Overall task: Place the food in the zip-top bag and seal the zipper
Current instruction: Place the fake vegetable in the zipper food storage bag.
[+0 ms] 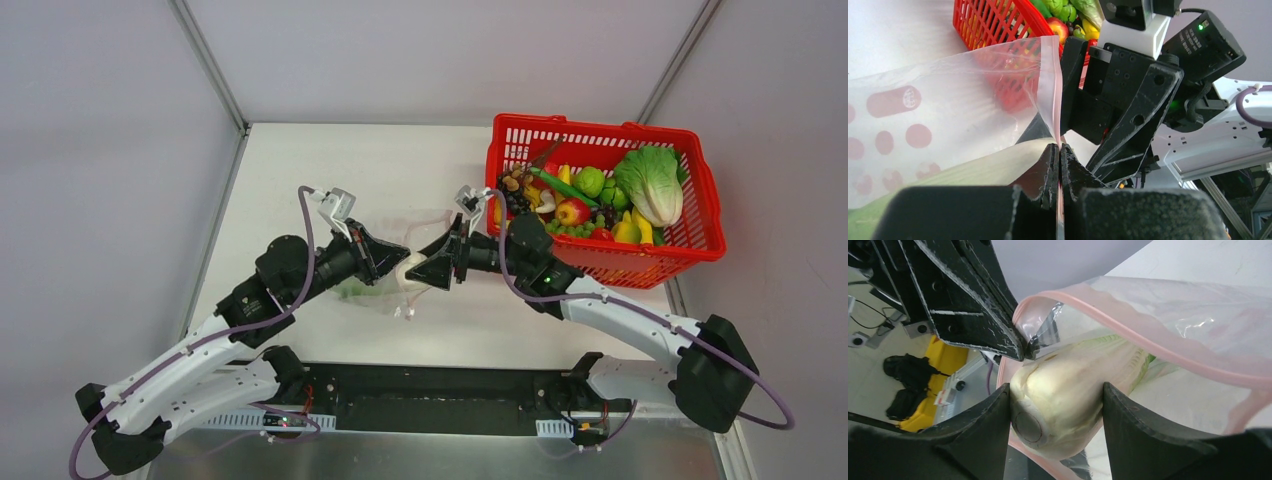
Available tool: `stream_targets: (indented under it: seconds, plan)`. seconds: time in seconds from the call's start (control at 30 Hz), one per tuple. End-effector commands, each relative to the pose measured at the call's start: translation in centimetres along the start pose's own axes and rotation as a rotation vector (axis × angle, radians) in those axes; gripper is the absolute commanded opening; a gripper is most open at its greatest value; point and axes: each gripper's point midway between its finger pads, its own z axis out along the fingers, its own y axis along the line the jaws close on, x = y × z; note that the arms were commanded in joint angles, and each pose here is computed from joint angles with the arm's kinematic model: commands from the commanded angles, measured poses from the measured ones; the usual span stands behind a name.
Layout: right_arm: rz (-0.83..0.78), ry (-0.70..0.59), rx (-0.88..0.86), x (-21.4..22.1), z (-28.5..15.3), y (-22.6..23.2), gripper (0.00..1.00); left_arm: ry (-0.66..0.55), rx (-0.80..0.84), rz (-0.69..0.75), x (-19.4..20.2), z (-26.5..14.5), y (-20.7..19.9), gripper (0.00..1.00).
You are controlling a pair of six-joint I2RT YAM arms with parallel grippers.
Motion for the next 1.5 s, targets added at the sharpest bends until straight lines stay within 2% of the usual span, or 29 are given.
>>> stream_targets:
  seconds: [0.0,0.17,0.27,0.4,0.5,0.7,0.87,1.13,1.27,1.47]
  plan:
    - [-0.213,-0.117,-0.026,-1.8,0.2,1.1,0.16,-0.091,0.097,-0.022,-2.4,-0.3,-2.4,0.00]
    - [-0.271,-0.107,-0.029,-1.1,0.2,0.8,0.18,-0.122,0.106,-0.029,-3.0,-0.8,-2.6,0.00]
    - [-0.245,-0.043,-0.035,-0.3,0.7,0.5,0.22,-0.126,0.120,-0.029,-3.2,-0.9,-3.0,0.00]
    - [-0.230,-0.025,-0.055,-0.1,0.8,0.9,0.27,-0.123,0.109,-0.030,-3.0,-0.9,-2.7,0.00]
    - [-0.222,-0.011,-0.067,-0.3,0.4,1.7,0.38,-0.117,0.080,-0.031,-2.5,-0.8,-1.9,0.00]
    - [-0.210,0.026,-0.052,-1.0,-0.2,2.6,0.68,-0.102,0.030,-0.021,-1.6,-1.1,-0.6,0.00]
    - [-0.204,0.044,-0.042,-1.4,-0.6,3.0,0.77,-0.076,0.025,0.000,-0.8,-1.1,-0.2,0.00]
    - [-0.148,0.118,-0.052,0.0,-0.2,2.6,0.80,-0.070,0.090,0.025,-0.2,-1.0,-0.9,0.00]
    - [-0.166,0.085,-0.064,-1.0,-0.6,3.6,0.79,-0.067,0.108,0.042,0.3,-1.3,-0.8,0.00]
    - [-0.209,0.030,-0.087,-3.2,-2.4,6.4,0.78,-0.035,0.037,0.042,2.3,-1.7,1.4,0.00]
